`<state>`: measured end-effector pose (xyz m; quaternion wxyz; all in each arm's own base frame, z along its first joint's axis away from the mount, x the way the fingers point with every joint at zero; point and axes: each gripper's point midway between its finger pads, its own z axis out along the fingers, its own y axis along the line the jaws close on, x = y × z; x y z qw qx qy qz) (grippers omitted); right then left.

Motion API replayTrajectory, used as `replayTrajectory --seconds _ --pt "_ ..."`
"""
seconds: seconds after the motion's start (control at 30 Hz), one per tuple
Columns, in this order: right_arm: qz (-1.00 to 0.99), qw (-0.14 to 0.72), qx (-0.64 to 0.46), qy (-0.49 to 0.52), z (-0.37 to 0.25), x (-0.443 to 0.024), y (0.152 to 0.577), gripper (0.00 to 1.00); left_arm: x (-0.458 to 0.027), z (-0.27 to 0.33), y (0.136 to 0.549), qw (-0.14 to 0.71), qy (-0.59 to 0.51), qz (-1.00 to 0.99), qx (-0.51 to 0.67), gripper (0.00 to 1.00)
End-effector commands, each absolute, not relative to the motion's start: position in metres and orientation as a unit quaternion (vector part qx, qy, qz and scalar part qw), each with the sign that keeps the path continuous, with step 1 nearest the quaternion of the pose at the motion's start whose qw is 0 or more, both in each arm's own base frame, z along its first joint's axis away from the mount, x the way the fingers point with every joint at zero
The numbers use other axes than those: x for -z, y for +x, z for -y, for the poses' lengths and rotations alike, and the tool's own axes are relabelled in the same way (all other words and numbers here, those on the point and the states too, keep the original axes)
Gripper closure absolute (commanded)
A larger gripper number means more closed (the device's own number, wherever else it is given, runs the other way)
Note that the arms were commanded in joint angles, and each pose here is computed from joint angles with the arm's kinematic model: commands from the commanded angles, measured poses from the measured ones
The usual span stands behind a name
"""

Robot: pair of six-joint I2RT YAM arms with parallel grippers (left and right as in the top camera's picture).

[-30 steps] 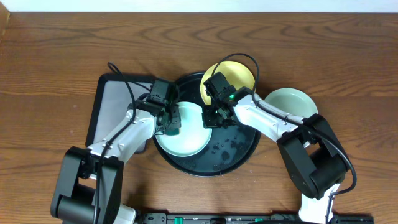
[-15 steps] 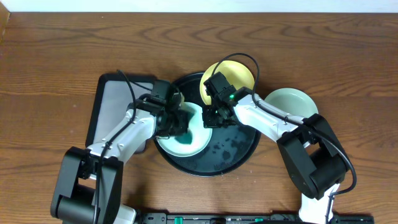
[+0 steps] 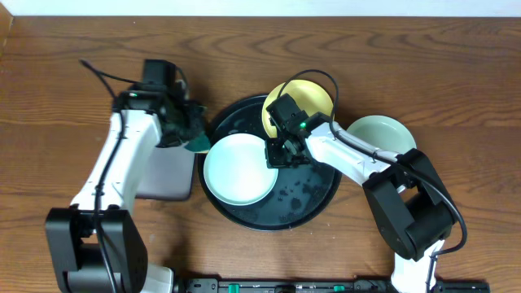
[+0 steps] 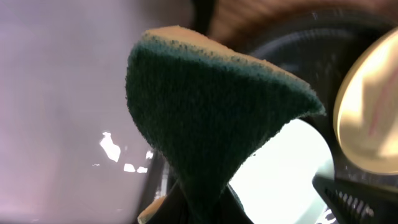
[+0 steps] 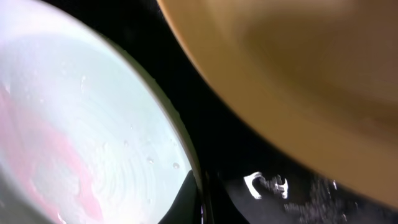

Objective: Clean dirty plates on tray and stack at the side
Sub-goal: 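Raise the sponge away from the plate toward the left pad, then lift the second light-green plate with right gripper and stack on first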

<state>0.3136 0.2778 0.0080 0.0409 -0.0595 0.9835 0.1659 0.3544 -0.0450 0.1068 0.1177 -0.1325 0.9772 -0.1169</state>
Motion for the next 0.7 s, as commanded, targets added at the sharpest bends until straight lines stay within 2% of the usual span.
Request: replayTrajectory --seconds 0.0,0.17,0.27,0.67 --pt "-0.981 0.074 -0.154 -0.088 -0.284 -0.031 0.327 0.99 -0.132 0.026 0.359 0.146 -0.155 -0.971 0.111 0.93" --pt "-0.976 0.144 -0.100 -0.127 -0.278 -0.077 0.335 0.99 -0.133 0.015 0.358 0.147 -0.170 -0.968 0.109 0.93" --pt "-0.964 0.215 -0.040 -0.151 -0.265 -0.114 0.338 0.99 -0.133 0.015 0.358 0.147 -0.170 -0.968 0.109 0.93" --pt "-0.873 0.431 0.147 -0.173 -0.234 -0.236 0.336 0.99 -0.133 0.015 0.358 0.147 -0.170 -0.968 0.109 0.92"
